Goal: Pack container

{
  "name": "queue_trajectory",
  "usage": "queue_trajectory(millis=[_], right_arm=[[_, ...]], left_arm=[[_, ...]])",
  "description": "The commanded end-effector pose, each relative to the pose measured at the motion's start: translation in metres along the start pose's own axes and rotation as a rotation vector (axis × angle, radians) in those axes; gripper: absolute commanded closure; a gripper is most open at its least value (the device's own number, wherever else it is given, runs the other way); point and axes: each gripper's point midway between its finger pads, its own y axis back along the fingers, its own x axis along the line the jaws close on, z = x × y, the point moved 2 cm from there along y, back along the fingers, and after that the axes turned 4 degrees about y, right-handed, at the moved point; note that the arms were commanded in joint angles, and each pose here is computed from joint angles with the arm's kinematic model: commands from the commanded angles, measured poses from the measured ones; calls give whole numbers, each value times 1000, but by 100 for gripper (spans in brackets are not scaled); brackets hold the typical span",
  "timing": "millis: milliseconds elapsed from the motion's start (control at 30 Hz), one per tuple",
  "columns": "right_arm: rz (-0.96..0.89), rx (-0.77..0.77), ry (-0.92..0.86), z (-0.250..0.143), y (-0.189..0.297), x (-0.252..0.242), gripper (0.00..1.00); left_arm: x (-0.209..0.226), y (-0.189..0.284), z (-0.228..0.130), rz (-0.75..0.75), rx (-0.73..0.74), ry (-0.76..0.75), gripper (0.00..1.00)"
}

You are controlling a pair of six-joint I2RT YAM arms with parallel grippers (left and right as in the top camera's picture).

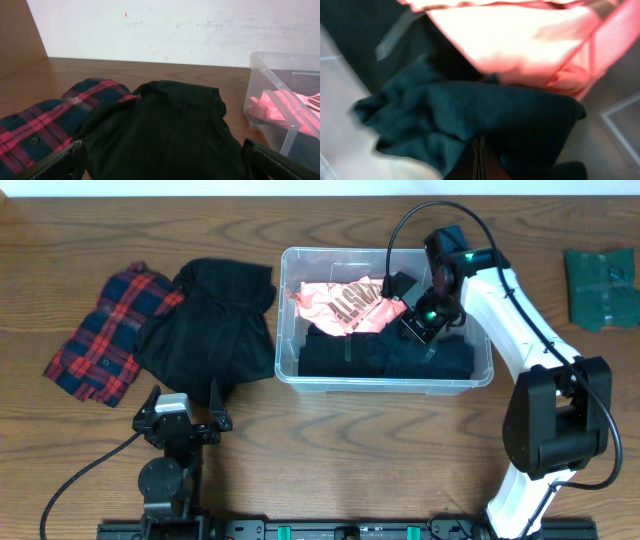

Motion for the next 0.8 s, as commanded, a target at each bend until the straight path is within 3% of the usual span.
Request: queue_trajectory(millis=[0,200,267,367,767], right_arm=[[-37,23,-52,-6,-16,-3,98],[-60,-15,-30,-14,-48,-7,95],[-62,-18,-21,-19,-58,-6,86],[-59,-18,-20,-20,-59,-5,83],[-27,-149,-15,13,-3,13,74]], left_arm=[[4,-2,-17,14,42,2,2],[4,-2,-17,15,42,2,2],[4,-2,-17,14,42,2,2],[4,-2,-17,14,42,2,2],[4,-2,-17,14,42,2,2]])
